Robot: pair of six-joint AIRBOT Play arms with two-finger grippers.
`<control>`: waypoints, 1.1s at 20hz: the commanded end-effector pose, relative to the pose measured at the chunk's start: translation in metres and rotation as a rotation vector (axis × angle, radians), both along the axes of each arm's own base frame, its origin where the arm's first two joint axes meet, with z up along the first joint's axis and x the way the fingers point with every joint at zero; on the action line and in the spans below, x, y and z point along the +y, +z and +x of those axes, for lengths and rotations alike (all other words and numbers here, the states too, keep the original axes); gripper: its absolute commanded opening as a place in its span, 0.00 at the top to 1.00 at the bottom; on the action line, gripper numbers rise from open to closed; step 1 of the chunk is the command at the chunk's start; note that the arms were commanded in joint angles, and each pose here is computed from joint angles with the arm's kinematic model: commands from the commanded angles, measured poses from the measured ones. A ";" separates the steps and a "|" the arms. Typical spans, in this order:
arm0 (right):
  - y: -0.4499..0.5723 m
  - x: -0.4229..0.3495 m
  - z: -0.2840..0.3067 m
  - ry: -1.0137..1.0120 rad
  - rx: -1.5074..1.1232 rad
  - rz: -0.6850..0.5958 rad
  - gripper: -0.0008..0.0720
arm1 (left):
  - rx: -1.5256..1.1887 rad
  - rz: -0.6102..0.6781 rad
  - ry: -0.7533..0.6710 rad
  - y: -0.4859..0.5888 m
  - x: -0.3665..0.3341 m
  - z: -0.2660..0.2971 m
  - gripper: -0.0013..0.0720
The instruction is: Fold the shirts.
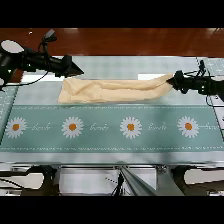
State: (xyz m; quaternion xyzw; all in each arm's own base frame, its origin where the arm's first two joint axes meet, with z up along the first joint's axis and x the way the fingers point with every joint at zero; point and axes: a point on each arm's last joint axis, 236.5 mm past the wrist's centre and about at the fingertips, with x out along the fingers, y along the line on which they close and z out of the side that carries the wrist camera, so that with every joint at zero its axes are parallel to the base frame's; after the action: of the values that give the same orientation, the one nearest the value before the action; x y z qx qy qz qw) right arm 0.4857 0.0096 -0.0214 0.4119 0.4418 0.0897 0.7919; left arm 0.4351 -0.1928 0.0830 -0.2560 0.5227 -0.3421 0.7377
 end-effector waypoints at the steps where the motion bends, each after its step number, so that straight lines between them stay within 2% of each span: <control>1: 0.063 0.011 -0.026 0.095 -0.078 -0.076 0.95 | -0.042 0.006 -0.019 -0.007 -0.028 0.006 0.95; 8: 0.166 0.007 -0.092 0.028 -0.160 -0.361 0.95 | -0.035 0.028 -0.175 -0.051 -0.140 -0.030 0.95; 14: 0.209 0.026 -0.144 0.022 -0.189 -0.375 0.95 | -0.067 0.035 -0.300 -0.068 -0.220 -0.082 0.95; 22: 0.242 0.037 -0.208 0.003 -0.219 -0.383 0.95 | -0.035 0.073 -0.413 -0.121 -0.283 -0.144 0.95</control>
State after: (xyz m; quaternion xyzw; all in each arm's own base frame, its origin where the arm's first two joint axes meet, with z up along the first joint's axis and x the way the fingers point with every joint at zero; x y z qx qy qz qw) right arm 0.3012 0.0429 0.2151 0.2383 0.3583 0.0531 0.9011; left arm 0.3118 -0.4540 -0.0186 -0.1240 0.5582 -0.4660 0.6752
